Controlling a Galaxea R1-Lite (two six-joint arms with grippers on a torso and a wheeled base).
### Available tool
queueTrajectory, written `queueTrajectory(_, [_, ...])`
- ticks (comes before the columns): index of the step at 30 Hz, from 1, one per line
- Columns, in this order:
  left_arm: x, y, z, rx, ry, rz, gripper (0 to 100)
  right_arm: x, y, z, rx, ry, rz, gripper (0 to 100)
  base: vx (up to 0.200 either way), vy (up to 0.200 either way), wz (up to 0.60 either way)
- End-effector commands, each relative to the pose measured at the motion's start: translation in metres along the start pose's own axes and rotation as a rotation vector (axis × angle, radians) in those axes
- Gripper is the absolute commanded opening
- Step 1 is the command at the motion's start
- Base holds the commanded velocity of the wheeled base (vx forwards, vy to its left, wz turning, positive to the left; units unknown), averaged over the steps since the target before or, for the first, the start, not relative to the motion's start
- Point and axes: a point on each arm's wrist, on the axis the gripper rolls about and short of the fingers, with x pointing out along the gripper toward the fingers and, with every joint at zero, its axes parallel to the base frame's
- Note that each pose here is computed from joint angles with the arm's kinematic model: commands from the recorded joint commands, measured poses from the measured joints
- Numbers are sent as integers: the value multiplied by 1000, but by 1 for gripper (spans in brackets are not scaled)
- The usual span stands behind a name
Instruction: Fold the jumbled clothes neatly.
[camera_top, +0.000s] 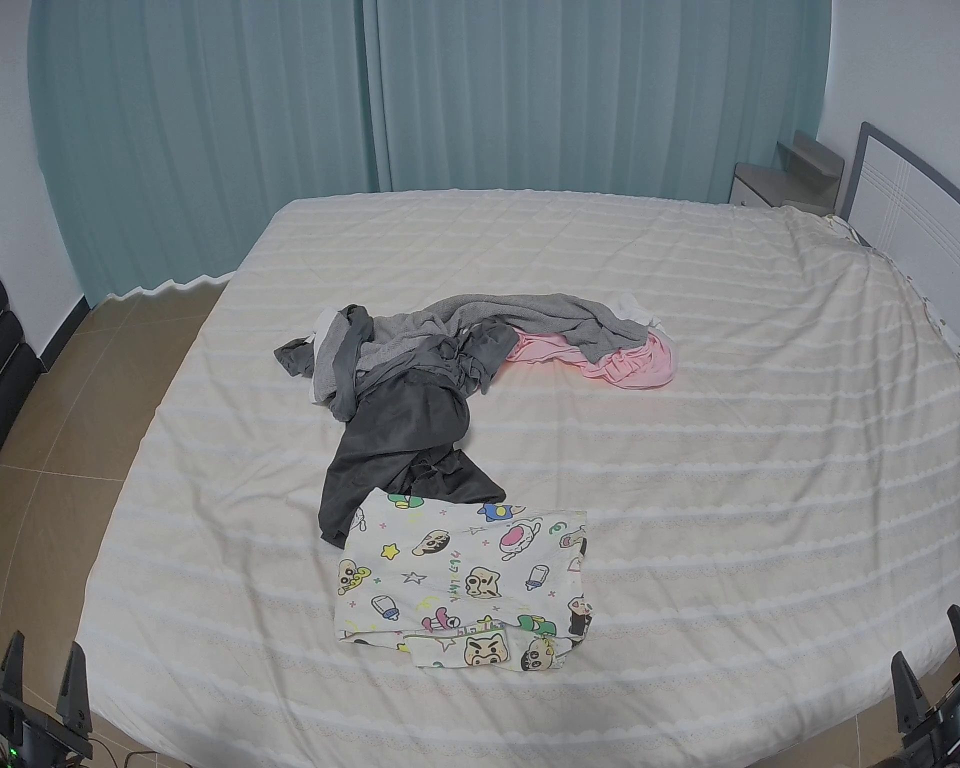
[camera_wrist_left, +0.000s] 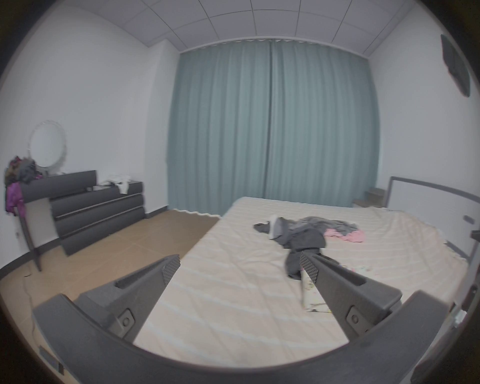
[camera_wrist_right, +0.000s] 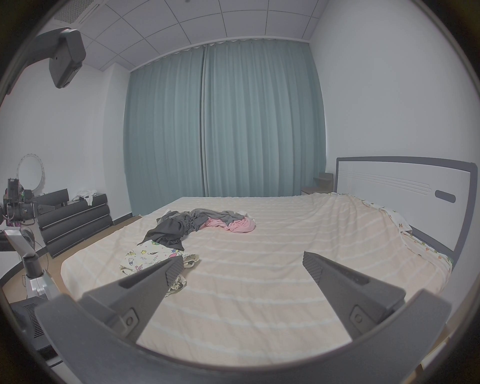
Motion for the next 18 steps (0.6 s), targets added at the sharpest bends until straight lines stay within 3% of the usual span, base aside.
queueTrajectory(1, [-1,0,-4,-1,1,-44,100,0,0,-4,4,-4,-15,100,0,0,0])
queueTrajectory(7, [-1,-1,-8,80,34,-113,100,0,-1,-4,17,-6,-66,100,0,0,0])
queueTrajectory(10, [-1,-2,-8,87,36,-150,100,-1,-3,-10,39,67,-138,100,0,0,0])
queueTrajectory(18, [-1,-2,-8,84,38,-159,100,0,-2,-9,27,42,-120,100,0,0,0])
